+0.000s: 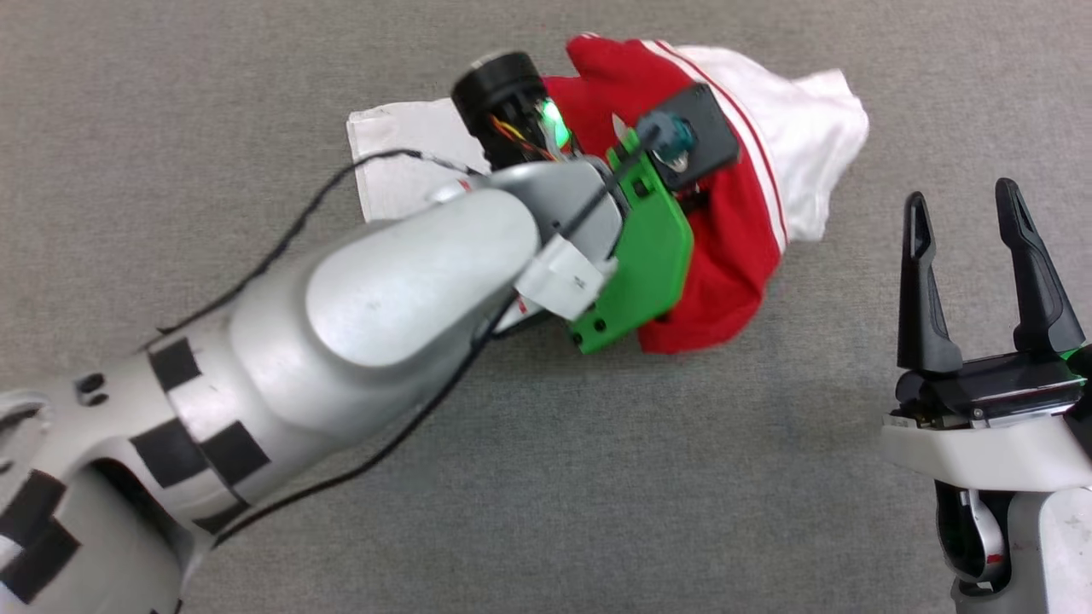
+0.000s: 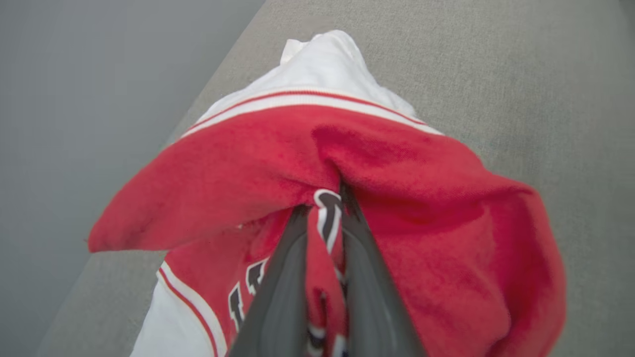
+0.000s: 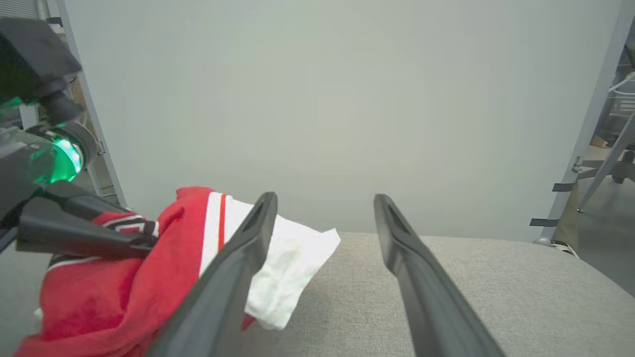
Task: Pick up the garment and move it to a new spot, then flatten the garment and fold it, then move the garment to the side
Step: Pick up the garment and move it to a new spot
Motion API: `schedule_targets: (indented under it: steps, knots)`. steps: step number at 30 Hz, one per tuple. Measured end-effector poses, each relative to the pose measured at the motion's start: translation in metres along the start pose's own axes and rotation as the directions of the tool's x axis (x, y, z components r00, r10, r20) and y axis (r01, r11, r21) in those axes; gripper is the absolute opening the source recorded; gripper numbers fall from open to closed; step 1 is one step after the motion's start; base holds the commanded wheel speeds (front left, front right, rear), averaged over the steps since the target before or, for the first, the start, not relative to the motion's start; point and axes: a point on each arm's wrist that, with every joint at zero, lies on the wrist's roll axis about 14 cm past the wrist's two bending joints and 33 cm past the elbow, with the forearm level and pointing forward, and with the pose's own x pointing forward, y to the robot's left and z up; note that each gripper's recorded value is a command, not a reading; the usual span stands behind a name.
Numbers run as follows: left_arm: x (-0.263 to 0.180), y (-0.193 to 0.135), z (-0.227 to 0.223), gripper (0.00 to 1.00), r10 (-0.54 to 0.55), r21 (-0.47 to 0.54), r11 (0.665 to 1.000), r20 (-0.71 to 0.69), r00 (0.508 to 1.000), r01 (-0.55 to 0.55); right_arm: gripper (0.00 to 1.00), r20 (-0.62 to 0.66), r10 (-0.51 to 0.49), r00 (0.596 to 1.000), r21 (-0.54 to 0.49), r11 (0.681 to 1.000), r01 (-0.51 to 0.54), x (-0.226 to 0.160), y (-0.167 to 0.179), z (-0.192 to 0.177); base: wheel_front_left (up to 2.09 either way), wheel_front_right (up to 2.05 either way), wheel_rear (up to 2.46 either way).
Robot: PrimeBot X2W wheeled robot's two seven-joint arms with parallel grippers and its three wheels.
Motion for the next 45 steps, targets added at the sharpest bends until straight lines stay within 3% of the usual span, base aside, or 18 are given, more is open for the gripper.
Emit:
schedule_targets:
  steps: [10,16,17,18,25,31,35,38,45]
  knots:
    - [0.046,-0.092,-0.062,0.0,-0.213,-0.123,0.972,-0.097,0.972,0.201,1.0,-0.047,-0.028,0.998,-0.01,1.0,0.027,0.0,-0.011,-0.02,0.0,0.0,0.0]
    - [0.045,-0.102,-0.078,0.02,-0.212,-0.115,0.974,-0.136,0.968,0.197,1.0,-0.047,-0.022,0.999,-0.006,1.0,0.022,0.002,-0.009,-0.021,0.0,0.0,0.0]
    - [0.045,-0.1,-0.076,0.93,-0.199,-0.103,0.977,-0.124,0.972,0.187,1.0,-0.044,-0.02,0.999,-0.004,1.0,0.02,0.003,-0.009,-0.02,0.0,0.0,0.0]
    - [0.044,-0.098,-0.074,1.0,-0.187,-0.093,0.98,-0.108,0.977,0.177,1.0,-0.041,-0.019,0.999,-0.004,1.0,0.019,0.003,-0.008,-0.019,0.0,0.0,0.0]
    - [0.032,-0.063,-0.042,1.0,-0.037,-0.024,0.999,0.127,0.991,0.041,1.0,-0.015,-0.013,1.0,-0.006,1.0,0.013,-0.001,-0.004,-0.004,0.0,0.0,0.0]
    - [-0.004,-0.018,-0.006,1.0,0.204,-0.054,0.979,0.324,0.924,-0.197,1.0,-0.005,-0.012,1.0,-0.002,1.0,0.012,-0.013,-0.001,0.008,0.0,0.0,0.0]
    - [-0.043,0.012,-0.005,1.0,0.401,-0.071,0.911,0.378,0.835,-0.405,1.0,0.005,-0.002,1.0,0.0,1.0,0.002,-0.02,0.003,0.015,0.0,0.0,0.0]
    - [-0.074,0.029,-0.022,1.0,0.533,-0.114,0.84,0.355,0.768,-0.53,1.0,0.016,0.011,1.0,0.003,1.0,-0.012,-0.021,0.009,0.021,0.0,0.0,0.0]
    - [-0.161,0.049,-0.032,1.0,0.781,-0.268,0.61,0.359,0.511,-0.745,1.0,0.031,0.045,0.999,0.009,0.999,-0.045,-0.023,0.021,0.028,0.0,0.0,0.0]
